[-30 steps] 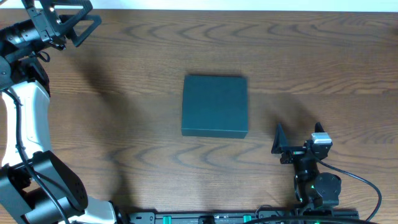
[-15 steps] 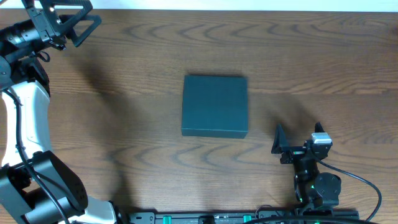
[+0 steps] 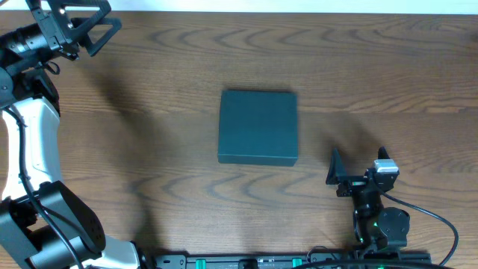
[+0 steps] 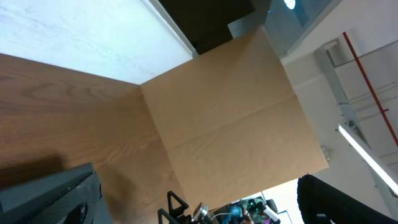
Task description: Pack container
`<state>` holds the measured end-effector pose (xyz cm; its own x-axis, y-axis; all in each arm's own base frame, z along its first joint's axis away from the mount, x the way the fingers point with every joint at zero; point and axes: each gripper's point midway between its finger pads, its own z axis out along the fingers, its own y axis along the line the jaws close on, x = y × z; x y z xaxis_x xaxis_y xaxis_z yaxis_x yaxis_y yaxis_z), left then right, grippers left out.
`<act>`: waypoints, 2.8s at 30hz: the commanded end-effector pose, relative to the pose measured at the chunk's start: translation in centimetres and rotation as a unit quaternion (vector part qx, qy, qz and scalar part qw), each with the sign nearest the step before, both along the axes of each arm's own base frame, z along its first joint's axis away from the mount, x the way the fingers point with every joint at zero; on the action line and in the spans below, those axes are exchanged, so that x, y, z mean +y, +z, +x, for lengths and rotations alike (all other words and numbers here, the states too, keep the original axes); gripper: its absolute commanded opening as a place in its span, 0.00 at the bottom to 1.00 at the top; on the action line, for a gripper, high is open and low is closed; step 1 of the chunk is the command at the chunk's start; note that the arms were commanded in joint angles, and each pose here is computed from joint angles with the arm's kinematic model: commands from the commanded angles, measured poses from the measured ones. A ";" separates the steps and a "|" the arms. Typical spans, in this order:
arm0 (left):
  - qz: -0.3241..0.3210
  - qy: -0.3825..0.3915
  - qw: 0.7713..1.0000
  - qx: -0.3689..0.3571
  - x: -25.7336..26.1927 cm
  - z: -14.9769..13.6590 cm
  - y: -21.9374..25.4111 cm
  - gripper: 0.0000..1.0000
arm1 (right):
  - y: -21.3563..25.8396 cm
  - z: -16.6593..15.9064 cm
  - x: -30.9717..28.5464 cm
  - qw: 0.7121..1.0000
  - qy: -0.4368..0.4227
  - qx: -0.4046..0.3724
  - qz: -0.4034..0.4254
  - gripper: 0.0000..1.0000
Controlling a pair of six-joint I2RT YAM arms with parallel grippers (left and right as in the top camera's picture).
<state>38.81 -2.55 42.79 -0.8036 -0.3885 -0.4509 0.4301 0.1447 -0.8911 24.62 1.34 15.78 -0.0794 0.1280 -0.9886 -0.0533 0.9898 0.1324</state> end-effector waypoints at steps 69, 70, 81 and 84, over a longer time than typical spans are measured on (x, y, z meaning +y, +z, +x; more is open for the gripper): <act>0.335 0.541 0.755 -0.160 3.3 -15.9 5.6 0.99 | 0.0 0.0 -0.3 1.000 -0.008 0.000 0.009 0.99; 0.333 0.541 0.755 -0.162 3.3 -16.5 5.6 0.99 | 0.0 0.0 -0.3 1.000 -0.008 0.000 0.009 0.99; 0.321 0.548 0.753 -0.175 3.5 -18.2 6.3 0.99 | 0.0 0.0 -0.3 1.000 -0.008 0.000 0.009 0.99; 0.320 0.549 0.752 -0.177 3.6 -18.4 6.4 0.99 | 0.0 0.0 -0.3 1.000 -0.008 0.000 0.009 0.99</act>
